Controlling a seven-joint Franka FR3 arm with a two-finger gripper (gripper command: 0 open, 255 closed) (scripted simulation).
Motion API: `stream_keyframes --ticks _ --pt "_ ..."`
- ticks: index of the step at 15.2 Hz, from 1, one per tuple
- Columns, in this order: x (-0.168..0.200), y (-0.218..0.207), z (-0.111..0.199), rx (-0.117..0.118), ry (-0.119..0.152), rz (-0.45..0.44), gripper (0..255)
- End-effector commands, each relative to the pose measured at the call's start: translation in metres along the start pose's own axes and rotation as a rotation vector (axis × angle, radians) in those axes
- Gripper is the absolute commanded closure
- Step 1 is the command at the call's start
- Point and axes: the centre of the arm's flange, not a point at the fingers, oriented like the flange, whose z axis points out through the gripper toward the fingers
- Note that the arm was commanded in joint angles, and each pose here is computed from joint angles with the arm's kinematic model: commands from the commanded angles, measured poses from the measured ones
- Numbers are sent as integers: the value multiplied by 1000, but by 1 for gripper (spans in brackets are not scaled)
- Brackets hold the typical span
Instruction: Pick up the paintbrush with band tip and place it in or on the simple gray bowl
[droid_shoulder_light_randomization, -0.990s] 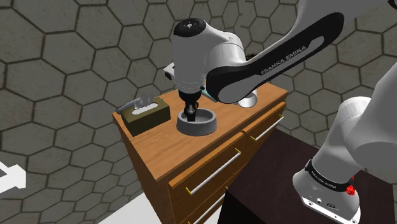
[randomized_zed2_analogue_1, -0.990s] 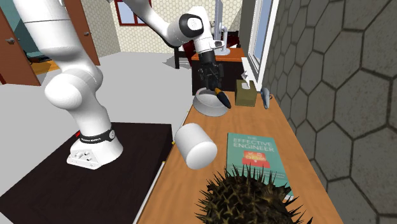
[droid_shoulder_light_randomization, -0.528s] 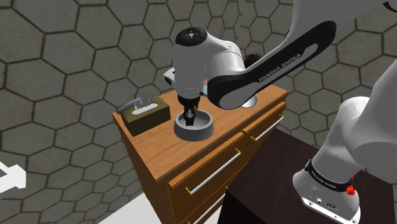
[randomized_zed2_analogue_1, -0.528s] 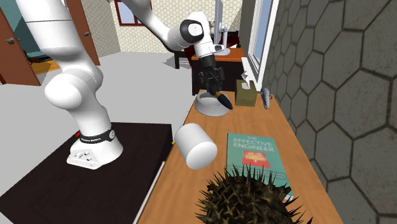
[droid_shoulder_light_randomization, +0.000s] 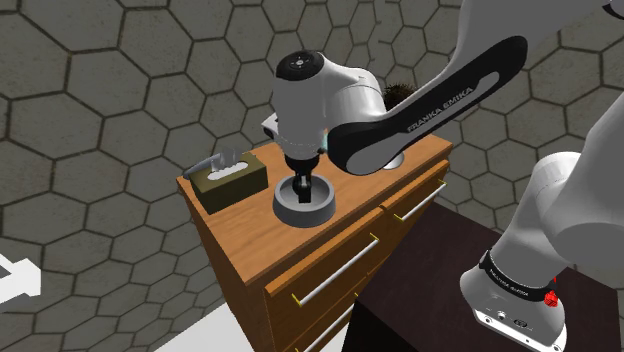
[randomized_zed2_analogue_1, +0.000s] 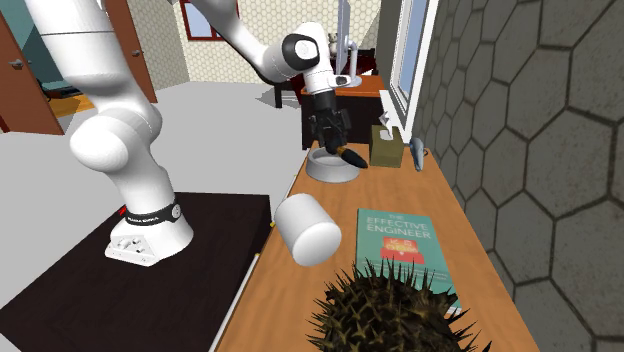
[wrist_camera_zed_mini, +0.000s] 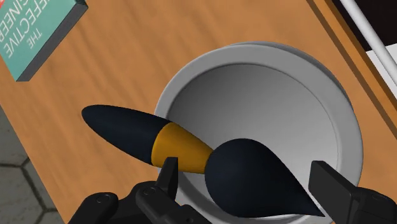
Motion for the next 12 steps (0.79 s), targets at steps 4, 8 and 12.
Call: stream_keyframes --ticks 4,8,12 --pt "1 3 -39 0 -1 0 0" --pt "1 3 -49 1 -1 0 0" --pt "1 3 -49 0 -1 0 0"
